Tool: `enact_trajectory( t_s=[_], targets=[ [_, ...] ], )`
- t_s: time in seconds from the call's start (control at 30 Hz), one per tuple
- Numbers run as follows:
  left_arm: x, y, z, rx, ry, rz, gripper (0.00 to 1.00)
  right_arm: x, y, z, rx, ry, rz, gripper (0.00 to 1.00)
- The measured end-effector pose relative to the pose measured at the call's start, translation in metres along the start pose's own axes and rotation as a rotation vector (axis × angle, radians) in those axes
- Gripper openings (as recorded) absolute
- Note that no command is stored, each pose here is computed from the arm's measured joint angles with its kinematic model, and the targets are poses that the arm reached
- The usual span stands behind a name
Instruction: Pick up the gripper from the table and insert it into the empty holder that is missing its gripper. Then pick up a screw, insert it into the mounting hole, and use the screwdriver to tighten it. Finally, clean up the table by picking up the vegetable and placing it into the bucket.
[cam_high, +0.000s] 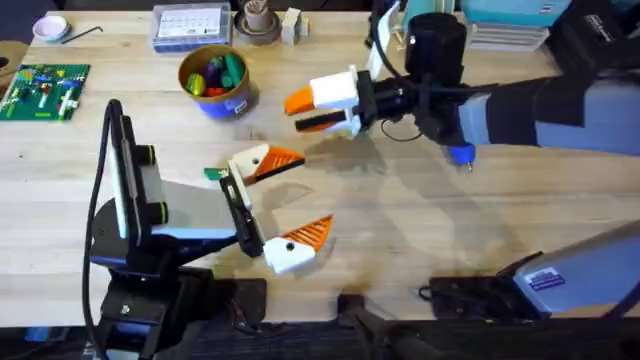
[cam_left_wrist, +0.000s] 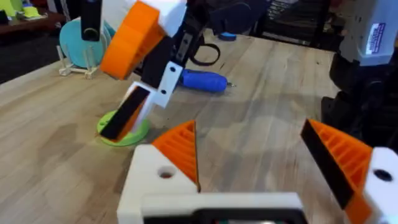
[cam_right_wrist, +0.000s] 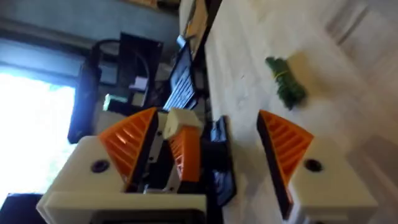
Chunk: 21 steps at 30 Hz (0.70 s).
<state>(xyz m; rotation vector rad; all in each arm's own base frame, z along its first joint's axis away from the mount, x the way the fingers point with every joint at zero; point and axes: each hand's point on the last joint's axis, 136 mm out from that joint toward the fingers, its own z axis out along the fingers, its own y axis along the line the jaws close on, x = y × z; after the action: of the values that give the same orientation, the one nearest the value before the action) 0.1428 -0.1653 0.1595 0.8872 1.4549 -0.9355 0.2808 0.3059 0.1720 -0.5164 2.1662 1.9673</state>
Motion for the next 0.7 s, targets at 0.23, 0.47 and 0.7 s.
enact_trajectory(
  t_s=[0.23, 0.47, 0.7],
  targets=[
    [0.0, 0.0, 0.0, 0.0, 0.0, 0.0, 0.993, -0.042, -0.045, -0.029, 0.242, -0.216, -0.17, 0.988],
    [0.0, 0.0, 0.0, 0.0, 0.0, 0.0, 0.993, -0.018, -0.09, -0.072, 0.652, -0.152, -0.113, 0.99],
    [0.0, 0.0, 0.0, 0.0, 0.0, 0.0, 0.993, -0.04, -0.052, -0.114, 0.937, -0.046, -0.398, 0.992]
  ],
)
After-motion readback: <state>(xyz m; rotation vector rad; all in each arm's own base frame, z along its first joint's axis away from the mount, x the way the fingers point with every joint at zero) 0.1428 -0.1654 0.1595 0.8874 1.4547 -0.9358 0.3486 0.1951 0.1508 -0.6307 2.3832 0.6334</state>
